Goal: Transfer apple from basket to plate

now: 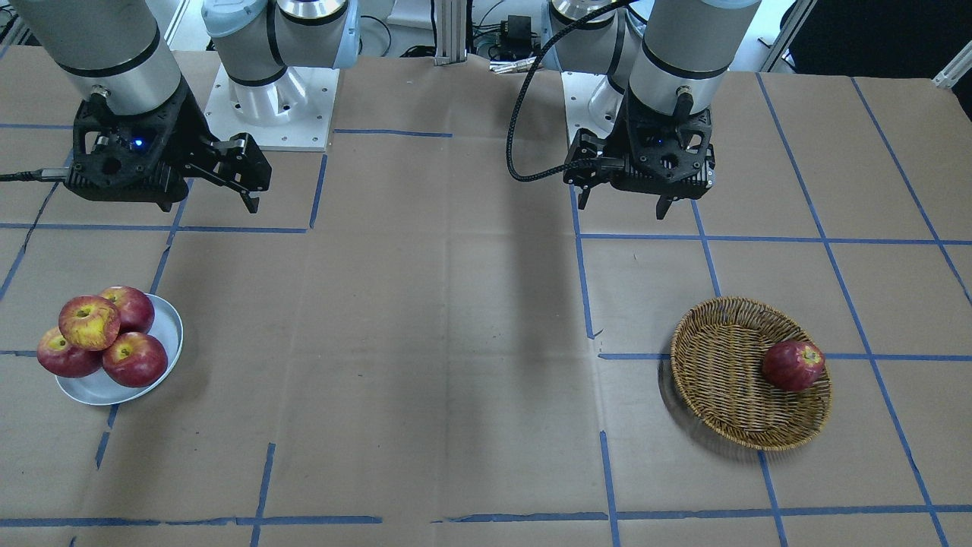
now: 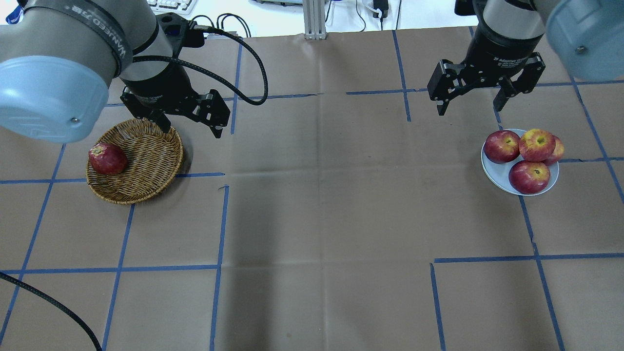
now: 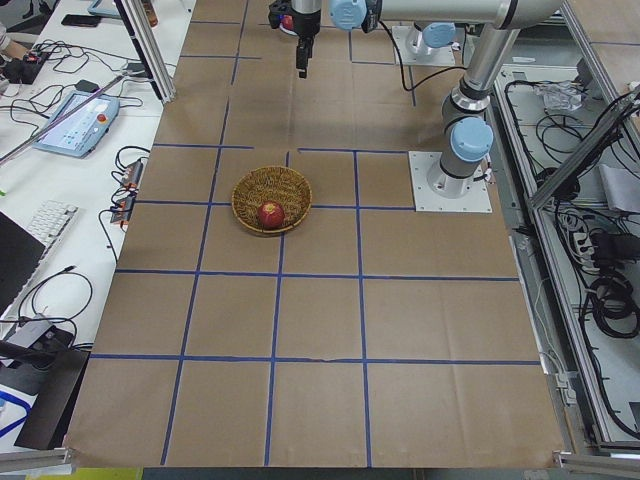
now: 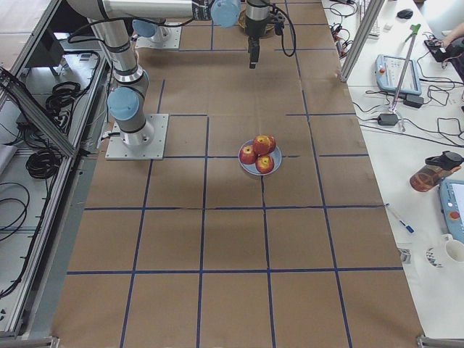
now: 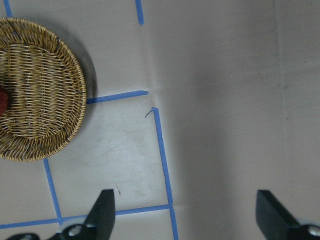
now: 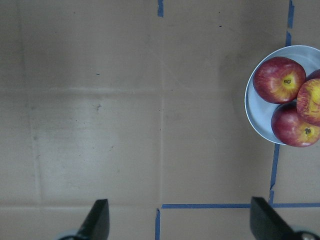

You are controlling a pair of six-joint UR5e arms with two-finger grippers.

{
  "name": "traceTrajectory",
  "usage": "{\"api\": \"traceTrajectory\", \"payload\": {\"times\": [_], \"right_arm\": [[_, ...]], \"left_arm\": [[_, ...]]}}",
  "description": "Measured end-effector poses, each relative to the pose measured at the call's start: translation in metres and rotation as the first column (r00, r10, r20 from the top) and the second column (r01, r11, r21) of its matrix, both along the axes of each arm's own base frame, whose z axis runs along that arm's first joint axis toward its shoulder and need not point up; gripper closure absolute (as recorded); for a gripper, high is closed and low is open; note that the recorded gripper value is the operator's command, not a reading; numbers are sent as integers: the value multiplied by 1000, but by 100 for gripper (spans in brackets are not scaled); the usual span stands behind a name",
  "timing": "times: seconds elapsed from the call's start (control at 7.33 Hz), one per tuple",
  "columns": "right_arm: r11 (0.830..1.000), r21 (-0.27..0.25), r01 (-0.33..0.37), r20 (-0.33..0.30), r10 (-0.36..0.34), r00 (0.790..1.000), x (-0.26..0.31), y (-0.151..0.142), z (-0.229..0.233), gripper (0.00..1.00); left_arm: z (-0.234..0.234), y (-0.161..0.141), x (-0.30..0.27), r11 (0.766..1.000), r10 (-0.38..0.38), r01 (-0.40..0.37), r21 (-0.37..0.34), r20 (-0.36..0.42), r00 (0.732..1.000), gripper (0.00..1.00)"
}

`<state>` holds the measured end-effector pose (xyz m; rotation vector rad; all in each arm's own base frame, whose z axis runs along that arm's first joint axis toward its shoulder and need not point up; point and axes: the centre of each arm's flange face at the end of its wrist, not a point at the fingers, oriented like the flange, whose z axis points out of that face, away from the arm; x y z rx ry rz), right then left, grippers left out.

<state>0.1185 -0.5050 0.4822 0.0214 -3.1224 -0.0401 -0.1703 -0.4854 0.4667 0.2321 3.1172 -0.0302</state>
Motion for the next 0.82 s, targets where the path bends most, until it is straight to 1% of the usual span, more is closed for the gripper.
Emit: {"api": "traceTrajectory", "payload": {"times": [0.82], "right_arm": [[1000, -11, -1, 12, 1, 1000, -3, 5, 6, 0]], "left_arm": [[2, 2, 0, 1000, -1, 1, -2, 0, 1000, 1]]}}
